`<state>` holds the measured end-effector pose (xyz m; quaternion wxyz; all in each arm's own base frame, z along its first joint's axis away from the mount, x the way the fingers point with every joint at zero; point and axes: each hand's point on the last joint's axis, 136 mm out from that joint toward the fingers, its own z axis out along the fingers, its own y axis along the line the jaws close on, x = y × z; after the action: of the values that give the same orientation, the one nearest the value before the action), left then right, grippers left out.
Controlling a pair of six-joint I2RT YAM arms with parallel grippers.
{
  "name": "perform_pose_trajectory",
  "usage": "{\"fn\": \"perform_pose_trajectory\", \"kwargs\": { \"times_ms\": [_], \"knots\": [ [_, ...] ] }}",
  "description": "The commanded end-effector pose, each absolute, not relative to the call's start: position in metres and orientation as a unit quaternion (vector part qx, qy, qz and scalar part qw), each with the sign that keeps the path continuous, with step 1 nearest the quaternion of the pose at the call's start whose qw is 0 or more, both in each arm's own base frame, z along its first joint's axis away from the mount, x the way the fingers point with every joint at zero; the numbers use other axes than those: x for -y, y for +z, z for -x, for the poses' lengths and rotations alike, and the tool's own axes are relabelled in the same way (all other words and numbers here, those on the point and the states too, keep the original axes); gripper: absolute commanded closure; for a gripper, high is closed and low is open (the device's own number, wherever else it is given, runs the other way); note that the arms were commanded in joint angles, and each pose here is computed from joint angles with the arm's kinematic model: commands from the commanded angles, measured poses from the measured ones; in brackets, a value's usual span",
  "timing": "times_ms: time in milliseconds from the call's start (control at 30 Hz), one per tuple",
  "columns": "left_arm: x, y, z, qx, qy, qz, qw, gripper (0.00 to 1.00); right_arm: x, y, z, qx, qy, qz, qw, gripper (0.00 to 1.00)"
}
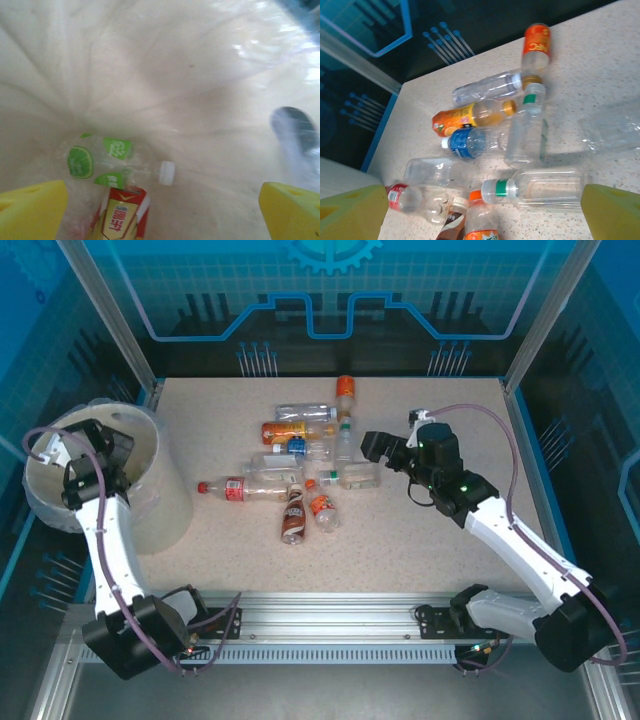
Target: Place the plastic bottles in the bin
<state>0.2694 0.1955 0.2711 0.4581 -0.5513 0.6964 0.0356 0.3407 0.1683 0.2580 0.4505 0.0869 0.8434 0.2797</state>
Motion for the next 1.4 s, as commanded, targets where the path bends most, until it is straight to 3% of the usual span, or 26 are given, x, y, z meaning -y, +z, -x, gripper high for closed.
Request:
{"fn": "perform_pose_trajectory", "kwargs": {
  "times_ms": [0,333,533,700,1100,1367],
  "knots": [
    [-0.175,0.3,-0.276,-0.71,-0.014,0.504,0.492,0.01,-0.145,0.227,-0.348,-0.857,0.262,-0.162,0.414,0.0],
    [-0.088,0.341,-0.308,-0.752,-0.195,0.345,0.526,0.01,-0.103,0.154,-0.357,-0.848,0.249,-0.372,0.283,0.0],
    [-0.057,0.371,-0.304,-0.725,-0.263,0.284,0.569,0.01,-0.111,0.141,-0.373,-0.828,0.264,-0.428,0.249,0.0],
    [-0.035,0.383,-0.297,-0.72,-0.302,0.234,0.58,0.01,-0.102,0.125,-0.382,-0.797,0.217,-0.518,0.223,0.0],
    [-0.023,0.374,-0.269,-0.737,-0.27,0.207,0.584,0.01,-0.132,0.075,-0.431,-0.753,0.216,-0.607,0.132,0.0],
    [-0.022,0.359,-0.267,-0.752,-0.265,0.21,0.566,0.01,-0.133,0.041,-0.45,-0.743,0.189,-0.63,0.121,0.02]
  ]
}}
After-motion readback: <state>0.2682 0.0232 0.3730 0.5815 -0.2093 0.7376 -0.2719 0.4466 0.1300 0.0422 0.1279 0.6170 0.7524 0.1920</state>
